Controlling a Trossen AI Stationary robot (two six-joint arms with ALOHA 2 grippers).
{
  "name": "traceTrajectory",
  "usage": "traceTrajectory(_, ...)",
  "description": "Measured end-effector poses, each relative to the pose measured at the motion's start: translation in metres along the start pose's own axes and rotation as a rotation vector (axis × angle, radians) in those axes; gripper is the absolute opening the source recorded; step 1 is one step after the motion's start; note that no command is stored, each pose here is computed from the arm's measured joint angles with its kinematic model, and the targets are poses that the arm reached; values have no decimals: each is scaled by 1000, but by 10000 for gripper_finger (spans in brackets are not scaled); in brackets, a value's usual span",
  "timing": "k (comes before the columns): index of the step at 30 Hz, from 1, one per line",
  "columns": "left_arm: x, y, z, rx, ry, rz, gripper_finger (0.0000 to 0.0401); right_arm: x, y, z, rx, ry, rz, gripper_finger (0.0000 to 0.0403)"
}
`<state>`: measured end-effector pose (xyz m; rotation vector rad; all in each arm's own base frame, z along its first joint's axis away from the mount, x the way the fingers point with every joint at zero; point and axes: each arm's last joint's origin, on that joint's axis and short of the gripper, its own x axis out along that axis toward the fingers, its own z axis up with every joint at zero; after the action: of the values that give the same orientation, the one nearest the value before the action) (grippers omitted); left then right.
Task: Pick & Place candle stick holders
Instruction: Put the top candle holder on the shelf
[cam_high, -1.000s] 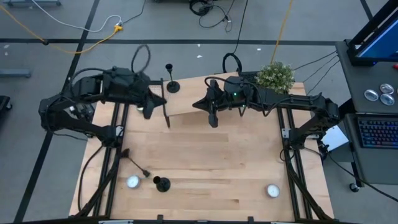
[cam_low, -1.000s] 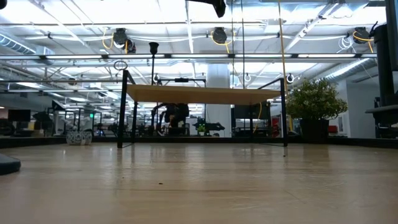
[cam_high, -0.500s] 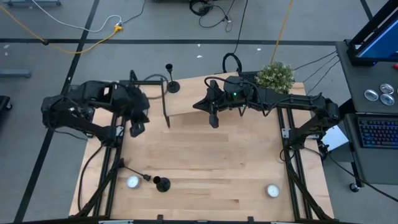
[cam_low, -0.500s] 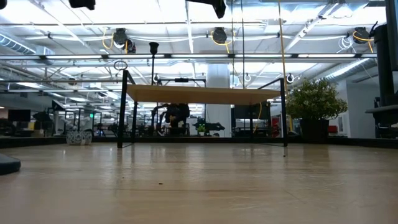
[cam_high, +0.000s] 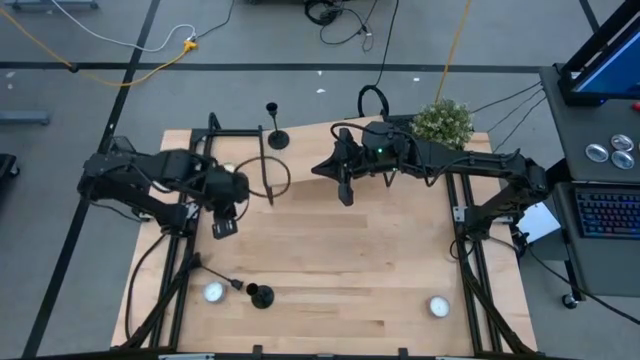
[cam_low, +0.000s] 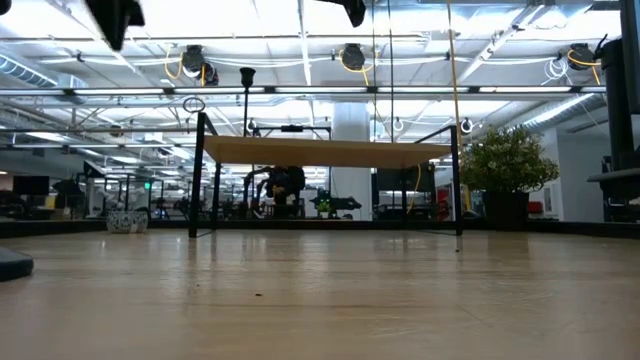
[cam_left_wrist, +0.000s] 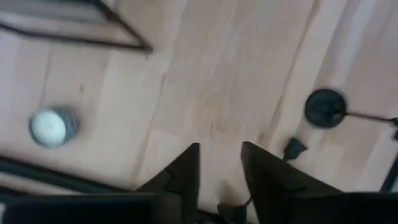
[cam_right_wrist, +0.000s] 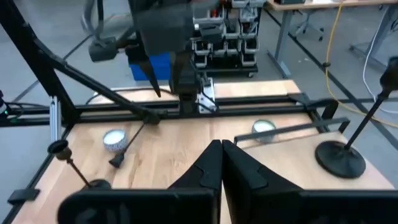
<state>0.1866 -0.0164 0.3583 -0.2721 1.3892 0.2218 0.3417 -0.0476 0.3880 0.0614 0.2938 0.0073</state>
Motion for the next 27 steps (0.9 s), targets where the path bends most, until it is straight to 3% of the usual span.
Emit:
traceTrajectory(7, 51, -7, -20, 15, 226, 32, 227, -7, 1, 2, 0, 1, -1, 0)
traceTrajectory(12, 83, -11, -34, 67, 323, 69, 262, -14, 1, 4, 1, 5, -6, 0)
traceTrajectory(20, 120, -21, -52, 157, 351, 68, 266, -15, 1, 5, 7, -4, -7, 0)
traceTrajectory(27, 135, -39, -59, 248, 255, 11, 259, -14, 1, 5, 9, 1, -7, 0)
